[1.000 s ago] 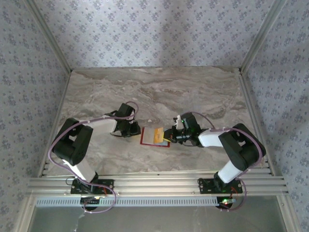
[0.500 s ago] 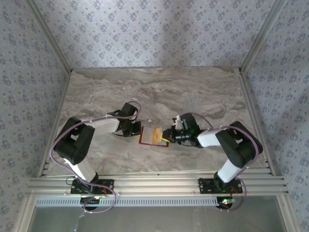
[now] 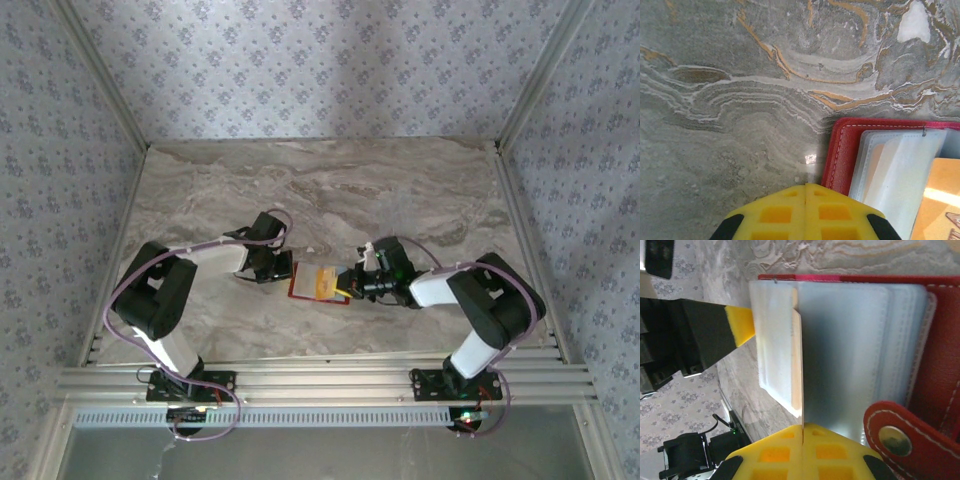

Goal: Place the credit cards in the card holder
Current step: Insert the credit card into the card slot.

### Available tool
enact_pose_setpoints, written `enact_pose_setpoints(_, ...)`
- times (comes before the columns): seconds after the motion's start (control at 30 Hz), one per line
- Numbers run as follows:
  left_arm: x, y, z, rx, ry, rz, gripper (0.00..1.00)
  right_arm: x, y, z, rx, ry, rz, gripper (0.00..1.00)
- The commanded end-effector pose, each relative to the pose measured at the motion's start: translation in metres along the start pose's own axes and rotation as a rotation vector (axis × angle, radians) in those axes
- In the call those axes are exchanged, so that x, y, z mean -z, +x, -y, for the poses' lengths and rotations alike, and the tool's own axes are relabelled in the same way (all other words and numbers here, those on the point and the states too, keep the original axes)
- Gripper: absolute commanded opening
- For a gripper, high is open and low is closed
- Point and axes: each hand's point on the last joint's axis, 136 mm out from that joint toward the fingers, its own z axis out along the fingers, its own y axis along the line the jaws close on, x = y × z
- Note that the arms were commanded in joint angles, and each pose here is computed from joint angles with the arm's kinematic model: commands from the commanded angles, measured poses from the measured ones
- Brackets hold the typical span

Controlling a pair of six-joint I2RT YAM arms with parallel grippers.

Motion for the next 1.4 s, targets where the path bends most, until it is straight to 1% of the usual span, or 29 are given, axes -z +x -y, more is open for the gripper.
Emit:
enact_pose_setpoints(0.0, -0.042, 0.041, 0.022, -0.062, 0.089, -0.137, 0.01, -0.006, 0.001, -0.001, -0.010, -0.014, -0.028, 0.00)
enact_pose_setpoints(0.13, -0.044, 0.044, 0.023, -0.054, 0.097, -0.141, 0.00, -0.011, -0.003, -0.001, -0.012, -0.015, -0.033, 0.00)
enact_pose_setpoints(0.4, -0.046, 0.050, 0.024, -0.050, 0.093, -0.154, 0.00, -0.012, -0.014, -0.001, -0.007, 0.002, -0.002, 0.00)
enact_pose_setpoints(0.67, -0.046, 0.054, 0.023, -0.041, 0.086, -0.161, 0.00, -0.016, -0.018, 0.000, 0.015, 0.030, 0.028, 0.00)
enact_pose_setpoints(0.87, -0.046, 0.058, 0.026, -0.045, 0.086, -0.160, 0.00, -0.022, -0.015, -0.005, 0.050, 0.046, 0.038, 0.00)
enact_pose_setpoints(1.17, -0.048, 0.063, 0.033, -0.058, 0.091, -0.163, 0.00, -0.035, -0.010, -0.022, 0.120, 0.051, 0.020, 0.02)
enact_pose_setpoints(1.37, -0.047, 0.064, 0.038, -0.066, 0.098, -0.163, 0.00, -0.052, -0.005, -0.029, 0.163, 0.065, -0.010, 0.06)
